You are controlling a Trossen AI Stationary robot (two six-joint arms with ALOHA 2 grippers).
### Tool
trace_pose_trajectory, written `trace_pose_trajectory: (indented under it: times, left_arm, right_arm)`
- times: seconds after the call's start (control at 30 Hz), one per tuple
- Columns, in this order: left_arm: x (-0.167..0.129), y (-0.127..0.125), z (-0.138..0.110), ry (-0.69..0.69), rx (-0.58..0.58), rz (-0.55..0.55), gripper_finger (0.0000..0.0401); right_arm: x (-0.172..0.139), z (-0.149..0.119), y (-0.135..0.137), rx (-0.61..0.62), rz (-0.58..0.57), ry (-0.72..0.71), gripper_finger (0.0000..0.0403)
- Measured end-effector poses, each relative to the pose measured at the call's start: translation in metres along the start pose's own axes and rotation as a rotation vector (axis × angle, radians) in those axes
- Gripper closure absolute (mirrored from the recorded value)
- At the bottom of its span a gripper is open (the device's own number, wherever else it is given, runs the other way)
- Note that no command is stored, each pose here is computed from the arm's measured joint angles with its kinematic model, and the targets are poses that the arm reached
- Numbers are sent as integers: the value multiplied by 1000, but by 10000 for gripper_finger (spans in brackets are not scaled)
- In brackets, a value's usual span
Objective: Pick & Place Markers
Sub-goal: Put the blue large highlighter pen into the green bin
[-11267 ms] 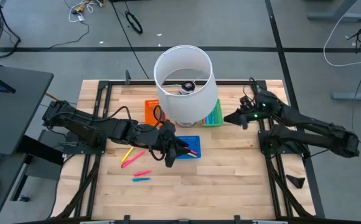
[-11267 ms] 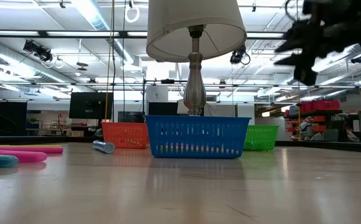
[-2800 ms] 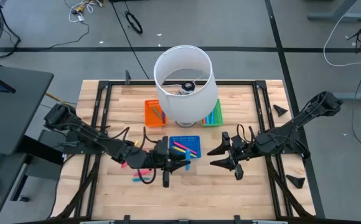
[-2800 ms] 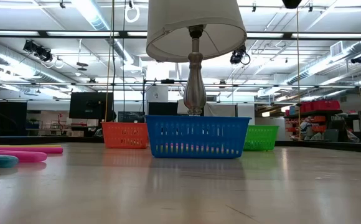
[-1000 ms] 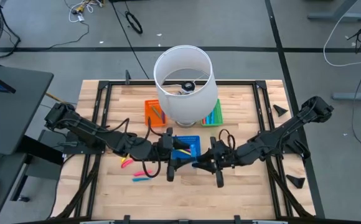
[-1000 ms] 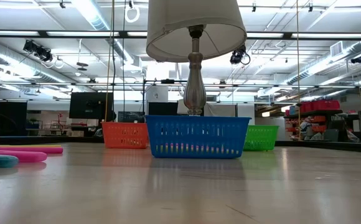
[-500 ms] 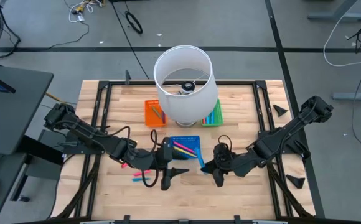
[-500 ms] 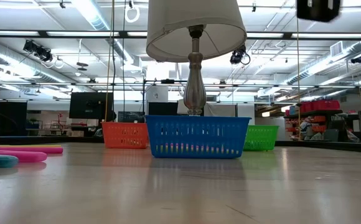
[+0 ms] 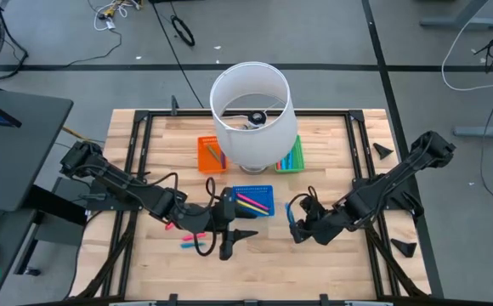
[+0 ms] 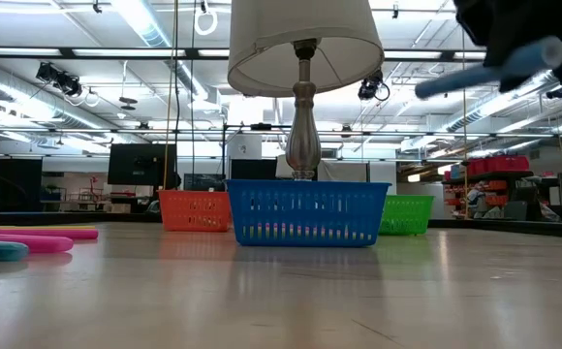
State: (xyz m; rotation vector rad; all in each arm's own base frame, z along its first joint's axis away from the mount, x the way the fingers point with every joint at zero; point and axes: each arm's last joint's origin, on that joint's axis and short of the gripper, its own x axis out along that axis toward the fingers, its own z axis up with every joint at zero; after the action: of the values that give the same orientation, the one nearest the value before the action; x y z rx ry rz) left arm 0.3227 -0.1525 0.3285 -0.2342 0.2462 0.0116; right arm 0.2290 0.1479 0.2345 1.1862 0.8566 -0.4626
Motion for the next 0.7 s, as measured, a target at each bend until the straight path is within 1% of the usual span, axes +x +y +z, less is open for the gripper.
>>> trace_pose_trajectory:
  times: [0.1,0.2,0.27,0.5,0.7]
  left_arm:
    - [0,0,0,0,0,0,190]
    - [0,0,0,4,2,2,190]
    - [0,0,-1,7,3,2,190]
    - [0,2,-2,25,12,11,190]
    - [0,2,-3,30,16,20,190]
  right_arm:
    - [14,-1,-13,46,76,43,357]
    - [23,7,-27,92,178,63,357]
    - [24,16,-40,113,182,41,357]
    - [15,58,-78,113,183,-29,357]
    - [2,97,-97,107,195,-78,357]
